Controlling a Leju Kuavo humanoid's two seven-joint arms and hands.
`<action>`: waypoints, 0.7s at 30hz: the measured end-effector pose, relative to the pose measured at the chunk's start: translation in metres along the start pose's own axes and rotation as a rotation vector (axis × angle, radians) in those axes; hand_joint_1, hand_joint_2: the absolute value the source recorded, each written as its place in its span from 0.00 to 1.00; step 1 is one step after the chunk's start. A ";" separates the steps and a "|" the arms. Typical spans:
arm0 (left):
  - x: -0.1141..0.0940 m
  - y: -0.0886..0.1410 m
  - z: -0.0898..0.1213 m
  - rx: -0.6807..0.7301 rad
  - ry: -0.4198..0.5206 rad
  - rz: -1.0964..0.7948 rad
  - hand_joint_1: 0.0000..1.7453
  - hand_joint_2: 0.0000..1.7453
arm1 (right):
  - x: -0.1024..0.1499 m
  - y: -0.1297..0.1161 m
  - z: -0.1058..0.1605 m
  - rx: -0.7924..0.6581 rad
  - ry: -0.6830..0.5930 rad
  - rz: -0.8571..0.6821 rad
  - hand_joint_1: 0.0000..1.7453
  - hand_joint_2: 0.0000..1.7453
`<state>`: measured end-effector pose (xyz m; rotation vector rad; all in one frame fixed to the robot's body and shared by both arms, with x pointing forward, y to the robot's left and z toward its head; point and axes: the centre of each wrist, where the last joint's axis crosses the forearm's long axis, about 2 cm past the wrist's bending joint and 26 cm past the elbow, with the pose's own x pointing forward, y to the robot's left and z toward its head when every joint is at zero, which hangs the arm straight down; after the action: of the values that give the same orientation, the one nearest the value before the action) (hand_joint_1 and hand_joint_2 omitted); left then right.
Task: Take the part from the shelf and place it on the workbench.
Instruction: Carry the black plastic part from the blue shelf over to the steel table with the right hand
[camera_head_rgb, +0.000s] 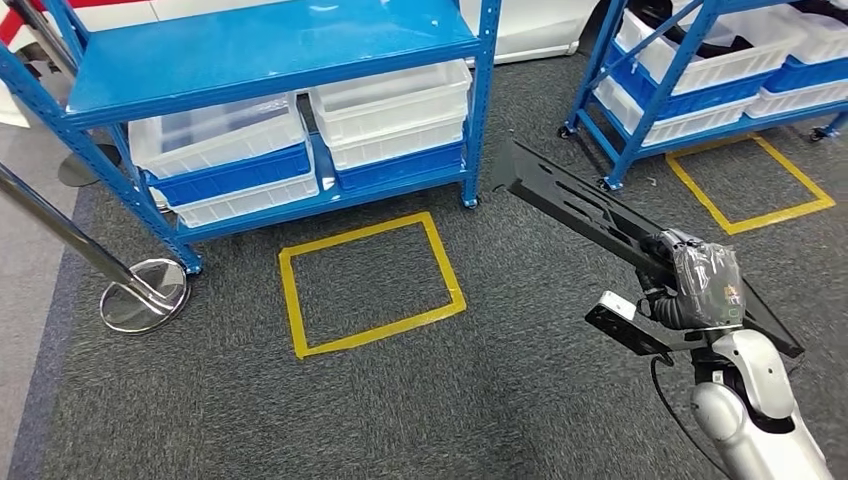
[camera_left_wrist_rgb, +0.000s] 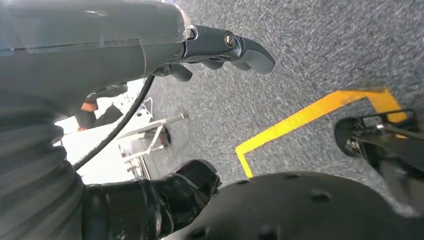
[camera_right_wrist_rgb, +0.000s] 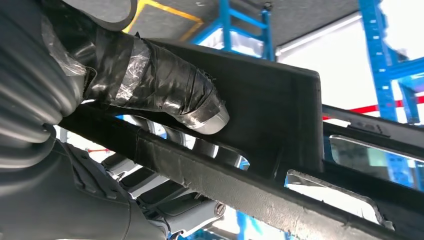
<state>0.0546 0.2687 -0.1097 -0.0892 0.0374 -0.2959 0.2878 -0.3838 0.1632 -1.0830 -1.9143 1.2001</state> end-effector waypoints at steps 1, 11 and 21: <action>0.000 0.001 0.000 0.002 -0.001 0.000 0.00 1.00 | 0.000 0.000 0.000 0.000 0.000 -0.001 1.00 1.00; -0.001 0.001 0.000 0.001 -0.012 0.011 0.00 1.00 | 0.004 0.002 0.008 0.015 0.010 -0.015 1.00 1.00; 0.002 0.001 0.000 0.011 -0.055 0.035 0.00 1.00 | 0.006 -0.001 0.010 0.006 0.013 -0.022 1.00 1.00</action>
<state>0.0566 0.2694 -0.1095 -0.0853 -0.0168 -0.2586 0.2762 -0.3833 0.1606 -1.0617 -1.9070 1.1836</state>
